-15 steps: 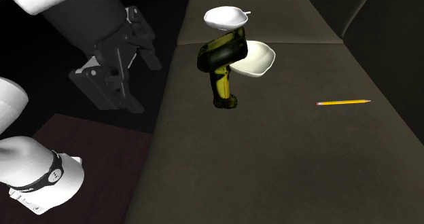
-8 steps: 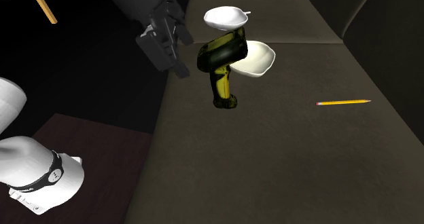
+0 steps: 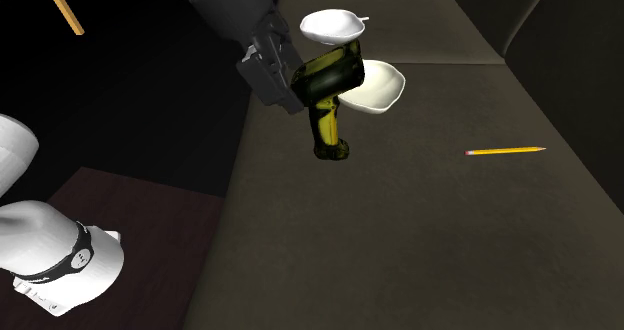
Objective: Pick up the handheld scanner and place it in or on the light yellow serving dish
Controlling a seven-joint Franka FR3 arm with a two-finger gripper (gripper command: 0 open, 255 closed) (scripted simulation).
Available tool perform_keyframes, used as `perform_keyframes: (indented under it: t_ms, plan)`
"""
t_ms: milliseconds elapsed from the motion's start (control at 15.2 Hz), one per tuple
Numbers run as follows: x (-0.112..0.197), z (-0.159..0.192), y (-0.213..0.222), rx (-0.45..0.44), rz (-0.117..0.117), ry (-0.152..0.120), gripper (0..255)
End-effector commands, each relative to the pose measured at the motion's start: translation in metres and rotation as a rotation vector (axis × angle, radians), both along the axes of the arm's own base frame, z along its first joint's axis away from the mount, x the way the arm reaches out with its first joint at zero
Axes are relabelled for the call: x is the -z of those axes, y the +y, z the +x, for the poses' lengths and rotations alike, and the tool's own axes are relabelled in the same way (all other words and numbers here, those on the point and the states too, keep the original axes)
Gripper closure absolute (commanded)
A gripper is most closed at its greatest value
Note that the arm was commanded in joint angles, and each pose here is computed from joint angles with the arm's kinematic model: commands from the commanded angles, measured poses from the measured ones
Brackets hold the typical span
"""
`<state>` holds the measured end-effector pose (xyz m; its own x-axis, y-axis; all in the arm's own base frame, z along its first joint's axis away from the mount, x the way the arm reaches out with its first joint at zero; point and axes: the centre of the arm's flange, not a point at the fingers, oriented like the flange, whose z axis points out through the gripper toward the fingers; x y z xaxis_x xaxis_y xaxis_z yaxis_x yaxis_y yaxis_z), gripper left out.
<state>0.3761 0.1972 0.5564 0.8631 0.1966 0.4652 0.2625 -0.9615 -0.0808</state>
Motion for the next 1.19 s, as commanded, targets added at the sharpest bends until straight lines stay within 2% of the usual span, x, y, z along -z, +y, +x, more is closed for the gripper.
perform_keyframes:
  t_ms: [0,528,594,1122]
  plan:
    - [0.012,0.0057,0.0035,0.0,0.0,-0.001,0]
    - [0.012,0.0057,0.0035,0.0,0.0,-0.001,0]
    - [0.012,0.0057,0.0035,0.0,0.0,-0.001,255]
    - [0.0119,0.0057,0.0035,0.0,0.0,-0.001,255]
